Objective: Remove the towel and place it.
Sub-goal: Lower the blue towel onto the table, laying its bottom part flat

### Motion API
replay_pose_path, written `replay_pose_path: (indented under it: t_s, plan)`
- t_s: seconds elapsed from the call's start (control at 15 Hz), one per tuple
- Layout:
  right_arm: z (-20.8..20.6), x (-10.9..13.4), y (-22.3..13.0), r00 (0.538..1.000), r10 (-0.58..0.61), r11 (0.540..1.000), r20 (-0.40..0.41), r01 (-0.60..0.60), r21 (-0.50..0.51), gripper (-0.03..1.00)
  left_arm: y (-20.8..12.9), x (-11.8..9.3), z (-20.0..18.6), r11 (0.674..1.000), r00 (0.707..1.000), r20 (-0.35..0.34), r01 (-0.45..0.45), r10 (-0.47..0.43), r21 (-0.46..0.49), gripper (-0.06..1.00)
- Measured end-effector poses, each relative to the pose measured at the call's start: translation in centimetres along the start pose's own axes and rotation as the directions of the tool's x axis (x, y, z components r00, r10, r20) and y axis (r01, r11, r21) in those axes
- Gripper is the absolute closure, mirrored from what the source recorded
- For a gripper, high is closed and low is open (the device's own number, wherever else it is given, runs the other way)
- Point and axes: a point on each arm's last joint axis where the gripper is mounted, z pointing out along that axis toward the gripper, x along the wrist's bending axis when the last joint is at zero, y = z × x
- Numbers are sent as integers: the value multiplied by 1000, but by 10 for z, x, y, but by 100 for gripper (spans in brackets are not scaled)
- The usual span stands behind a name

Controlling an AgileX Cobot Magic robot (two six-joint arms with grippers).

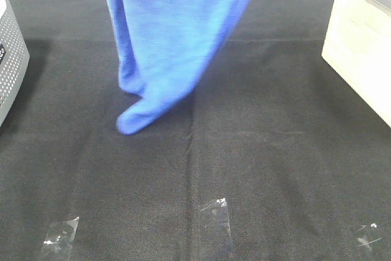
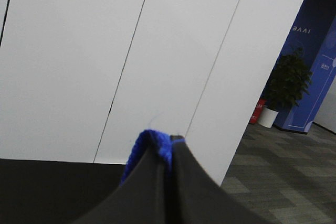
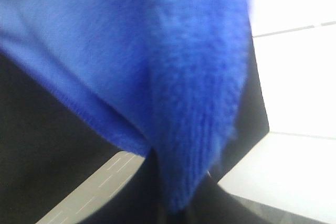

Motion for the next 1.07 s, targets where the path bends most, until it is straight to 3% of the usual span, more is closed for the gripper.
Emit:
replay_pose_path:
  t_s: [0.07, 0.33, 0.47, 0.6, 0.73, 0.93, 1.0, 1.07]
  plan:
    - [-4, -2, 0, 1000, 6, 1000, 14, -6, 0, 96, -1, 1, 0, 1000, 1000, -12, 0, 0, 16, 94]
    - [-2, -5, -2, 954, -296, 955, 39, 295, 41, 96, -2, 1, 1, 1000, 1000, -4, -2, 2, 7, 94]
    - [-4, -17, 0, 929, -328, 945, 169, 322, 60, 96, 3, 3, 4, 998, 1000, 28, 6, -4, -58, 94]
    - [-7, -28, 5, 899, -317, 947, 303, 318, 46, 96, 14, 13, 3, 990, 999, 46, 24, -18, -140, 94]
    - [-9, -35, 10, 870, -305, 947, 387, 321, 23, 96, 26, 23, 1, 974, 998, 61, 21, -8, -225, 94]
    - [-17, -47, 19, 793, -270, 941, 545, 338, -26, 96, 35, 30, -1, 955, 997, 81, 27, -3, -296, 94]
    - [-18, -47, 23, 795, -227, 943, 563, 324, -78, 96, 37, 31, -1, 951, 996, 85, 51, -26, -304, 94]
    - [-18, -44, 26, 834, -155, 946, 530, 280, -163, 96, 37, 32, -1, 952, 996, 83, 67, -43, -299, 94]
